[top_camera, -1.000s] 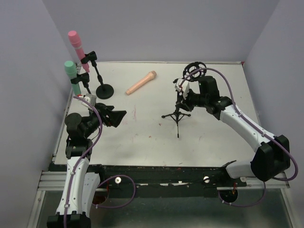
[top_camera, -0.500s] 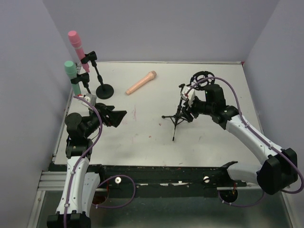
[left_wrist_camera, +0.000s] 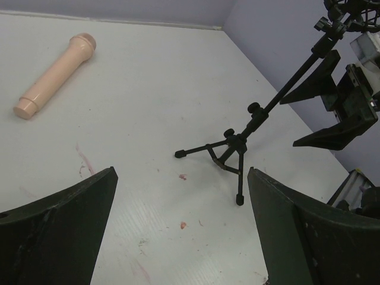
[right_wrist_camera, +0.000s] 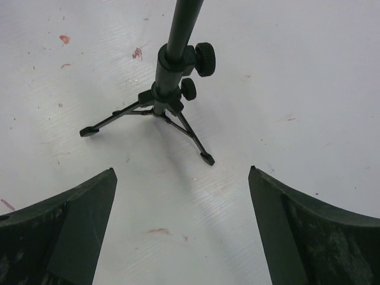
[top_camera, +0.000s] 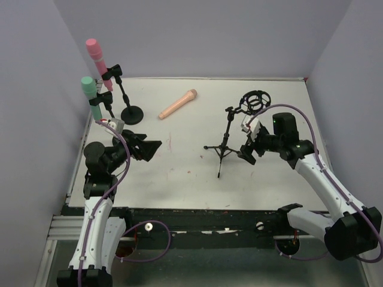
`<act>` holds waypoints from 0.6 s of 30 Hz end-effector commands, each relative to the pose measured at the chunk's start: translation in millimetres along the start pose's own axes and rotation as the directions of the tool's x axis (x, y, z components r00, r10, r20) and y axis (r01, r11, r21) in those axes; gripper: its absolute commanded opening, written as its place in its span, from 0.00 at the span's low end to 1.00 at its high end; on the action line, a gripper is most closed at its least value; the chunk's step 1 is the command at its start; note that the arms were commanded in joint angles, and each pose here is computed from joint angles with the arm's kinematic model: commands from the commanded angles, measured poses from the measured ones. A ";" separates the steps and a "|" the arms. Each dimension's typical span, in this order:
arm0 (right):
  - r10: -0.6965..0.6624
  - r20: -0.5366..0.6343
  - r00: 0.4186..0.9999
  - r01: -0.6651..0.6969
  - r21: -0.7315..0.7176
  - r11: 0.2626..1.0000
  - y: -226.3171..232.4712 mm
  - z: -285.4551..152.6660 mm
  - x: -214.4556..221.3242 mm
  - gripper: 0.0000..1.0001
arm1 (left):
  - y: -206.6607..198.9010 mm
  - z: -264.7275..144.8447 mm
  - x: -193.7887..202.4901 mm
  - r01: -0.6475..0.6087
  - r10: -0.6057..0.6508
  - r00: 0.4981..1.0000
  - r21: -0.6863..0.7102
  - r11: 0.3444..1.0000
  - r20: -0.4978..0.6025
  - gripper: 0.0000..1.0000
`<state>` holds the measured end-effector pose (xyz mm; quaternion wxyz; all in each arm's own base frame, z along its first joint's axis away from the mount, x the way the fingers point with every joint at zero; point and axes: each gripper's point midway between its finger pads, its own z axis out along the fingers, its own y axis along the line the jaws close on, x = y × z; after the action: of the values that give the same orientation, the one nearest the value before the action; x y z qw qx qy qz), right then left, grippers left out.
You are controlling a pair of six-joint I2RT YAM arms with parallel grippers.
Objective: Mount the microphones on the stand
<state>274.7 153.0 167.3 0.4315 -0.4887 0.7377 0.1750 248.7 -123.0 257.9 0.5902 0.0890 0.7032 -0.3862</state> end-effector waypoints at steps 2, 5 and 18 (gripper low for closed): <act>0.000 -0.006 1.000 0.000 -0.032 0.999 11.8 -14.7 11.7 1.00 | -1.5 0.7 8.5 -0.023 0.023 0.999 0.000 1.000 -0.026 0.99; -0.010 -0.004 1.000 0.009 -0.058 0.998 19.1 -18.9 13.9 1.00 | -9.1 2.4 12.8 -0.032 0.033 0.999 0.023 0.999 -0.043 0.99; -0.015 -0.058 0.998 0.011 -0.072 0.997 37.8 -33.5 32.6 1.00 | -16.1 4.3 18.1 -0.048 0.051 0.997 0.046 0.998 -0.063 0.99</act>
<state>232.8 135.7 162.3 0.4081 -0.5162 0.7297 0.1861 237.7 -142.7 247.2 0.5693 0.1249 0.7113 -0.3928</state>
